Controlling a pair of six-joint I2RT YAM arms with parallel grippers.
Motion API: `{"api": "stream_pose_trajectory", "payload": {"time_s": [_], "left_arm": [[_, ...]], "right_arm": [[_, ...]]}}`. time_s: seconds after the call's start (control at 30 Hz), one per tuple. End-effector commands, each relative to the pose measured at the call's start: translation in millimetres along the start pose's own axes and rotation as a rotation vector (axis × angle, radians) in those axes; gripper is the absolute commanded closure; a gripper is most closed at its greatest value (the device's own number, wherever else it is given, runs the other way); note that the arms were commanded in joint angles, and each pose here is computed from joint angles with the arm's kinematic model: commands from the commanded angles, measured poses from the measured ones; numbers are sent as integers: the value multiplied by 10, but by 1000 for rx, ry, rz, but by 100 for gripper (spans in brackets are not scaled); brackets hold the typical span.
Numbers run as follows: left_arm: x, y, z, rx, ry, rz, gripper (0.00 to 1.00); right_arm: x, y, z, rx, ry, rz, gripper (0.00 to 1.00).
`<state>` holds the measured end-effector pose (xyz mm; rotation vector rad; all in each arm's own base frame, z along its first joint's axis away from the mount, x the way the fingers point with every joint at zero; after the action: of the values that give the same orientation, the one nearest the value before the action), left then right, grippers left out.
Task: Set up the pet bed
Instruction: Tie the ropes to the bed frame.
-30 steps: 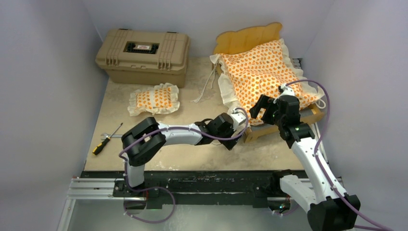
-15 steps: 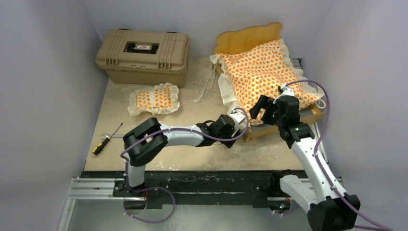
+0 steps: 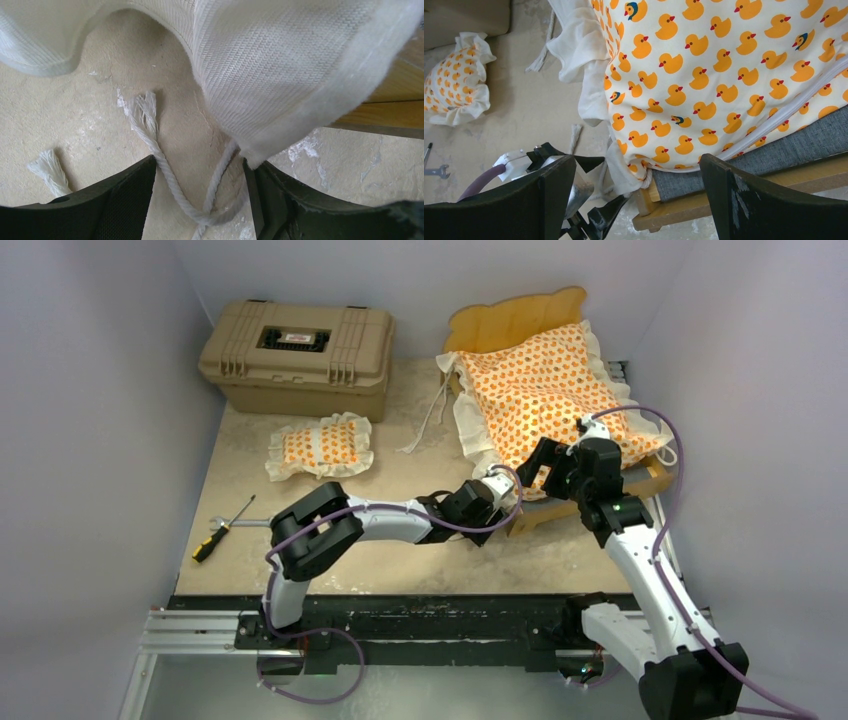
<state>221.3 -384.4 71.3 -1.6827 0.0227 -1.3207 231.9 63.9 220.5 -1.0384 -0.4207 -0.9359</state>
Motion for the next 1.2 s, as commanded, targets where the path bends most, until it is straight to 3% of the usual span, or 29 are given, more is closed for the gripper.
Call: {"api": "stream_pose_trajectory", "payload": {"time_s": [0.0, 0.6, 0.8, 0.9, 1.17], "left_arm": [[138, 41, 19, 18, 10, -33, 36], [105, 64, 14, 11, 25, -25, 42], [169, 1, 6, -10, 25, -38, 52], [196, -12, 26, -13, 16, -42, 62], [220, -32, 60, -36, -6, -45, 69]], "right_arm": [[16, 28, 33, 25, -8, -12, 1], [-17, 43, 24, 29, -4, 0, 1], [-31, 48, 24, 34, -3, 5, 1], [-43, 51, 17, 33, -3, 9, 1], [-39, 44, 31, 42, -4, 10, 1]]}}
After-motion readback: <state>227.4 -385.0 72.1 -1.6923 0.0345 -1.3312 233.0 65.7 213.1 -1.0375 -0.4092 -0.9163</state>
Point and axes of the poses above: each gripper's point midway between its finger pads, its own y axis out along the fingers, its own z axis along the line the jaws close on, x = y × z, the point moved 7 cm from there along -y, back along the fingers, and after that the axes turned 6 degrees about y, right-handed, at the moved point
